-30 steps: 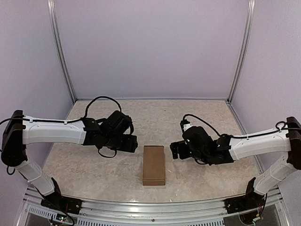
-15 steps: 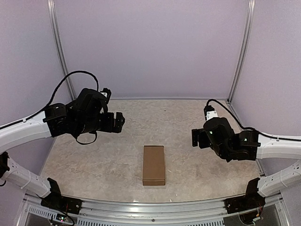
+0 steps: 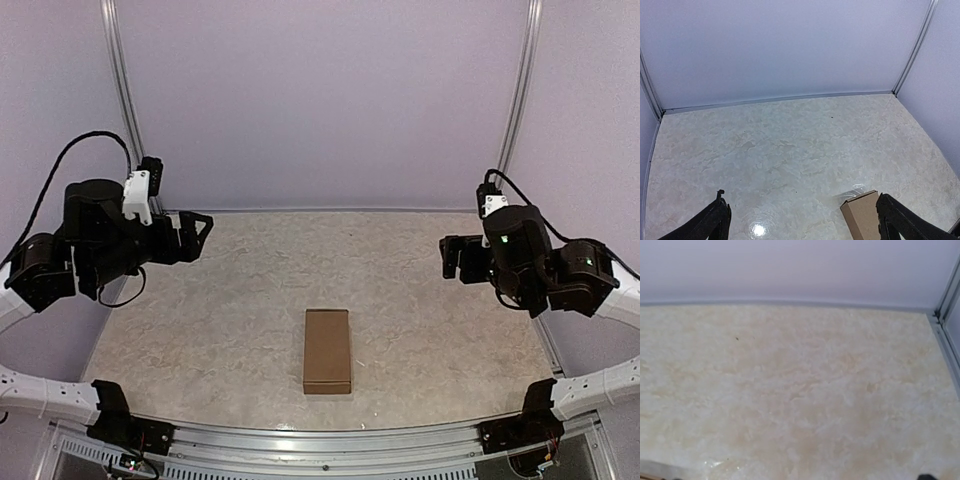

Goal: Fold the paper box

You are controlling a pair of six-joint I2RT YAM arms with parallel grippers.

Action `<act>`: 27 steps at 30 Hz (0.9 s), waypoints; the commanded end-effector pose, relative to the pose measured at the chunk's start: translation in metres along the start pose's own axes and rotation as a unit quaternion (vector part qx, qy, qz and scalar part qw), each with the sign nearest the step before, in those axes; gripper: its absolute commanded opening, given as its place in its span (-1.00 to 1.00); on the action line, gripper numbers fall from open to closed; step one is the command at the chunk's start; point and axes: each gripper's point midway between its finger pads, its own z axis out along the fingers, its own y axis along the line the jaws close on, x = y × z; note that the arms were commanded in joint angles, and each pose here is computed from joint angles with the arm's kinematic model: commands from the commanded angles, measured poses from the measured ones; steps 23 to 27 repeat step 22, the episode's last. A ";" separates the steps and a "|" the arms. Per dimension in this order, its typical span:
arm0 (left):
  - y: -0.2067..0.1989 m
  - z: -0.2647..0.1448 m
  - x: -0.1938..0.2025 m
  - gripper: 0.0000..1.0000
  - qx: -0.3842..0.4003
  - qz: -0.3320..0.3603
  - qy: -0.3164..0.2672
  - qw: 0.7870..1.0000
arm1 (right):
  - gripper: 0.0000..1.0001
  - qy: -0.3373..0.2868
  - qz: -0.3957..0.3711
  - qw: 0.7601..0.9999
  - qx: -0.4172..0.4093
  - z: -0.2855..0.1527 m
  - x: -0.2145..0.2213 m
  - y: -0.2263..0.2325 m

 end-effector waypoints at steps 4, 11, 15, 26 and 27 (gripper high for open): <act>0.020 -0.032 0.004 0.98 0.015 0.053 -0.025 0.998 | 0.99 -0.011 -0.021 1.000 -0.015 -0.023 0.001 -0.028; 0.033 -0.033 0.044 0.98 0.025 0.048 -0.027 0.998 | 0.99 -0.040 -0.001 0.999 -0.029 -0.034 0.001 -0.042; 0.040 -0.038 0.046 0.97 0.024 0.033 -0.041 0.998 | 0.99 -0.051 0.014 0.998 -0.032 -0.042 -0.002 -0.051; 0.042 -0.045 0.038 0.98 0.018 0.045 -0.034 0.998 | 0.99 -0.062 0.030 0.997 -0.039 -0.045 -0.003 -0.055; 0.042 -0.045 0.038 0.98 0.018 0.045 -0.034 0.998 | 0.99 -0.062 0.030 0.997 -0.039 -0.045 -0.003 -0.055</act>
